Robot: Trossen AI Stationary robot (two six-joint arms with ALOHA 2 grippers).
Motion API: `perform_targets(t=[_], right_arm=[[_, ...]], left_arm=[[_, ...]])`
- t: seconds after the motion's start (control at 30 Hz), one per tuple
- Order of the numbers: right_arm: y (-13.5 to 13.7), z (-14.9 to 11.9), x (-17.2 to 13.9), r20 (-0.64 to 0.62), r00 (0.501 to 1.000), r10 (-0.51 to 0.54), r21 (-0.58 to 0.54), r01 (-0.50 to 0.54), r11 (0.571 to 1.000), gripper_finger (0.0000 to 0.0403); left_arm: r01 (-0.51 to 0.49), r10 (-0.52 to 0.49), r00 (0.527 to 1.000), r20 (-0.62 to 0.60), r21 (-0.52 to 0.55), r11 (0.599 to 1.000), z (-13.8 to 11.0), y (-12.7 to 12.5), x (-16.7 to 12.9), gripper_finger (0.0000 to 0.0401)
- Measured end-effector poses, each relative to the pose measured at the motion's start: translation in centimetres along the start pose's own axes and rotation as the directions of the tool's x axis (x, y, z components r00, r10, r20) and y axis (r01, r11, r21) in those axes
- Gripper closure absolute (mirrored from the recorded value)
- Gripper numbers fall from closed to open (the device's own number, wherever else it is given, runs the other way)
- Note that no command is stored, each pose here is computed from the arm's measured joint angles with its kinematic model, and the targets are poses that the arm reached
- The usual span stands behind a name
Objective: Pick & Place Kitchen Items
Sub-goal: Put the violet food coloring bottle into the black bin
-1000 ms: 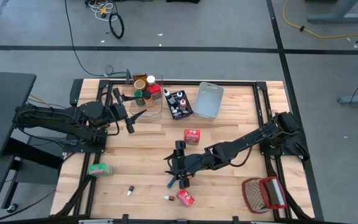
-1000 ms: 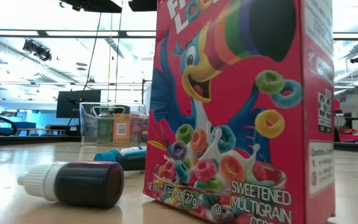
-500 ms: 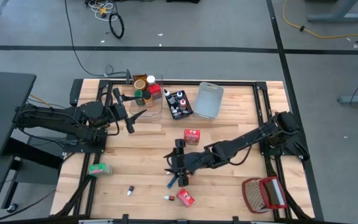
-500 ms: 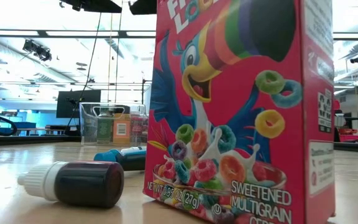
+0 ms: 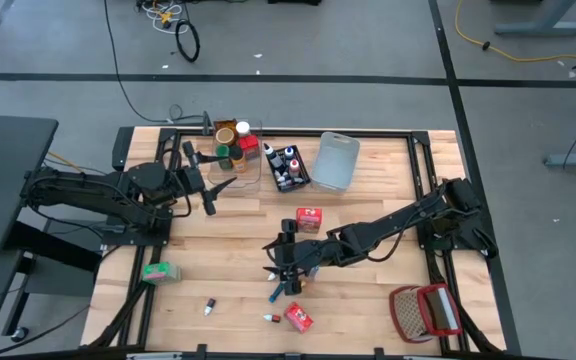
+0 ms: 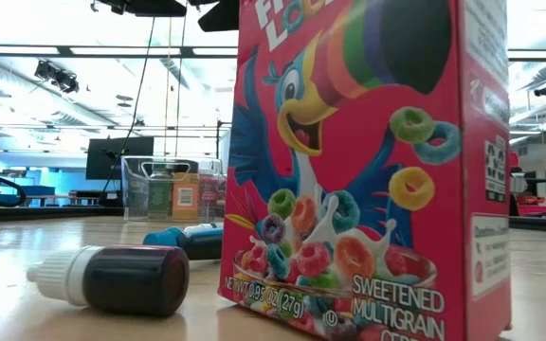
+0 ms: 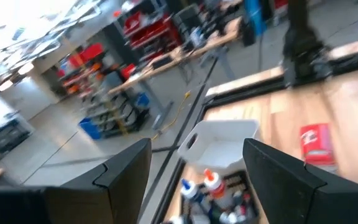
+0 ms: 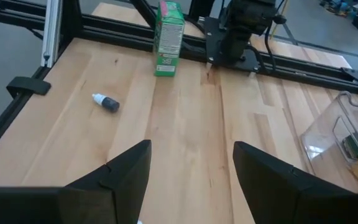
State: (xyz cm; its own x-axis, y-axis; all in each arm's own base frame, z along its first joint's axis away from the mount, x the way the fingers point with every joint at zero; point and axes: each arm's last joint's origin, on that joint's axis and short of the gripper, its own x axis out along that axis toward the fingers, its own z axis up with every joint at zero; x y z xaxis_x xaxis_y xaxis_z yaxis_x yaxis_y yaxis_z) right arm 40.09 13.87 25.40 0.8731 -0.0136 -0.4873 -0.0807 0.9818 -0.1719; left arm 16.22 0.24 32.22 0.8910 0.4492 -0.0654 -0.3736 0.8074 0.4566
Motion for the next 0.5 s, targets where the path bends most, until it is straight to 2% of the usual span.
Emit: perform_targets(t=[0.07,0.13,0.2,0.27,0.3,0.33,0.37,0.43,0.47,0.5], right_arm=[[0.0,-0.2,0.0,-0.017,1.000,-0.002,-0.005,0.002,1.000,0.0163],[0.0,-0.4,-0.1,-0.041,0.999,-0.013,-0.010,0.013,1.000,0.0163],[-0.2,-0.4,-0.4,-0.055,0.998,-0.035,-0.006,0.035,0.999,0.0164],[-0.4,-0.2,-0.9,-0.065,0.996,-0.056,-0.006,0.056,0.998,0.0168],[-0.5,-0.2,-1.2,-0.083,0.995,-0.063,-0.015,0.062,0.998,0.0170],[-0.5,-0.2,-1.4,-0.087,0.994,-0.061,-0.007,0.061,0.998,0.0174],[-0.5,-0.2,-1.6,-0.097,0.993,-0.061,-0.002,0.061,0.998,0.0177],[-0.5,-0.3,-2.1,-0.121,0.991,-0.058,0.013,0.060,0.998,0.0184],[-0.4,-0.3,-2.2,-0.123,0.991,-0.055,0.019,0.058,0.998,0.0188],[-0.3,-0.3,-2.2,-0.124,0.991,-0.054,0.022,0.058,0.998,0.0191]], left_arm=[[0.037,-0.036,0.998,0.059,-0.016,0.999,0.4,0.0,0.0,0.0138],[0.120,-0.113,0.989,0.093,-0.077,0.990,0.6,-0.2,-0.1,0.0138],[0.249,-0.238,0.968,0.081,-0.175,0.953,0.1,-0.7,-0.2,0.0138],[0.362,-0.368,0.929,0.039,-0.295,0.884,-0.6,-1.3,-0.4,0.0138],[0.413,-0.437,0.899,0.018,-0.364,0.835,-1.0,-1.6,-0.5,0.0138],[0.464,-0.519,0.855,-0.003,-0.440,0.768,-1.4,-2.0,-0.7,0.0138],[0.501,-0.596,0.803,-0.015,-0.523,0.689,-1.7,-2.3,-0.9,0.0138],[0.529,-0.734,0.679,-0.005,-0.690,0.494,-2.0,-3.0,-1.3,0.0138],[0.533,-0.785,0.620,0.012,-0.741,0.410,-2.0,-3.4,-1.5,0.0138],[0.542,-0.819,0.573,0.023,-0.760,0.358,-1.9,-3.7,-1.8,0.0138]])
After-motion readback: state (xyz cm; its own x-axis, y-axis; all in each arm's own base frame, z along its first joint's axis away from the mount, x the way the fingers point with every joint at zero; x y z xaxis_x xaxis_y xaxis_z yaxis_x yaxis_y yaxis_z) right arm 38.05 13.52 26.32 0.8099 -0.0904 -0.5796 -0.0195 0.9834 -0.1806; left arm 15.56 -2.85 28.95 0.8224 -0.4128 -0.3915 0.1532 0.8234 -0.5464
